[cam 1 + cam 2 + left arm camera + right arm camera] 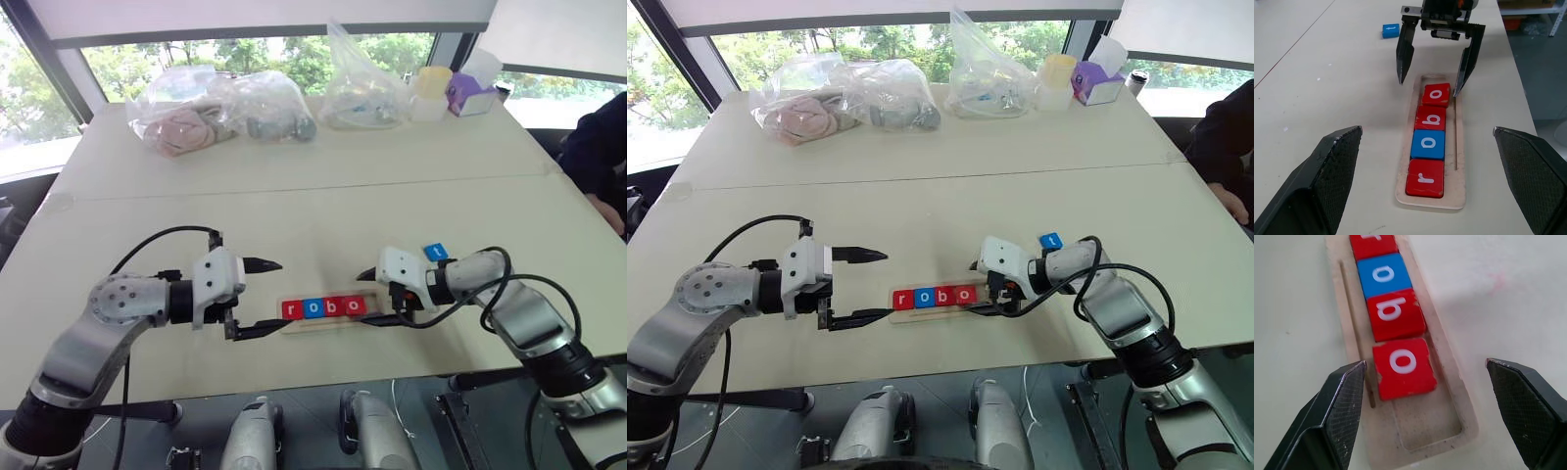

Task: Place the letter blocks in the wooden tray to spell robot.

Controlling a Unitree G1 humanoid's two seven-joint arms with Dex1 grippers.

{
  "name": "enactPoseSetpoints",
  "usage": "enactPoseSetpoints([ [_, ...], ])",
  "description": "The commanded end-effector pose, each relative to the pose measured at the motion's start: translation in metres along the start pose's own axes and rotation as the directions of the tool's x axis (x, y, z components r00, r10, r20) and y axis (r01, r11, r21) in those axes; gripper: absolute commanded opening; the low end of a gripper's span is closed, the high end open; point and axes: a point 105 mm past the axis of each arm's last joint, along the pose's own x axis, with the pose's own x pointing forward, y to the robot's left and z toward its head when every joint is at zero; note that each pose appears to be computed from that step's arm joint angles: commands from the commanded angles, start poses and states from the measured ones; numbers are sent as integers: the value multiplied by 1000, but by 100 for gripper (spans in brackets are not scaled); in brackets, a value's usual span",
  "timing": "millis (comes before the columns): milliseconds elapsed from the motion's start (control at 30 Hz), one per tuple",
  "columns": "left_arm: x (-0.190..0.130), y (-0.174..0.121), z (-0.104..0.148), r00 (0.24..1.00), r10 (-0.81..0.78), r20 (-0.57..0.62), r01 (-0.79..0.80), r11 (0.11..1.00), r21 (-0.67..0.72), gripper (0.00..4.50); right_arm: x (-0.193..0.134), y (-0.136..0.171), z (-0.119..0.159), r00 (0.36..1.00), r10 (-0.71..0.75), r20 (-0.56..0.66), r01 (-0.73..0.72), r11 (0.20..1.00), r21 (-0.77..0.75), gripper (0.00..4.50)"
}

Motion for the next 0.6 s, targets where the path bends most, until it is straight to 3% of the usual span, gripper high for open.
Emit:
enactPoseSetpoints([
  [33,1,-2,8,1000,-9,26,9,1000,28,450,0,-3,6,1000,-17,23,17,999,-31,400],
  [367,2,-2,8,1000,-6,30,5,1000,26,450,1,-9,14,998,-46,52,48,998,-37,400],
  [600,2,-2,8,1000,-5,29,4,1000,24,450,-18,-8,27,996,-23,88,23,1000,0,400],
])
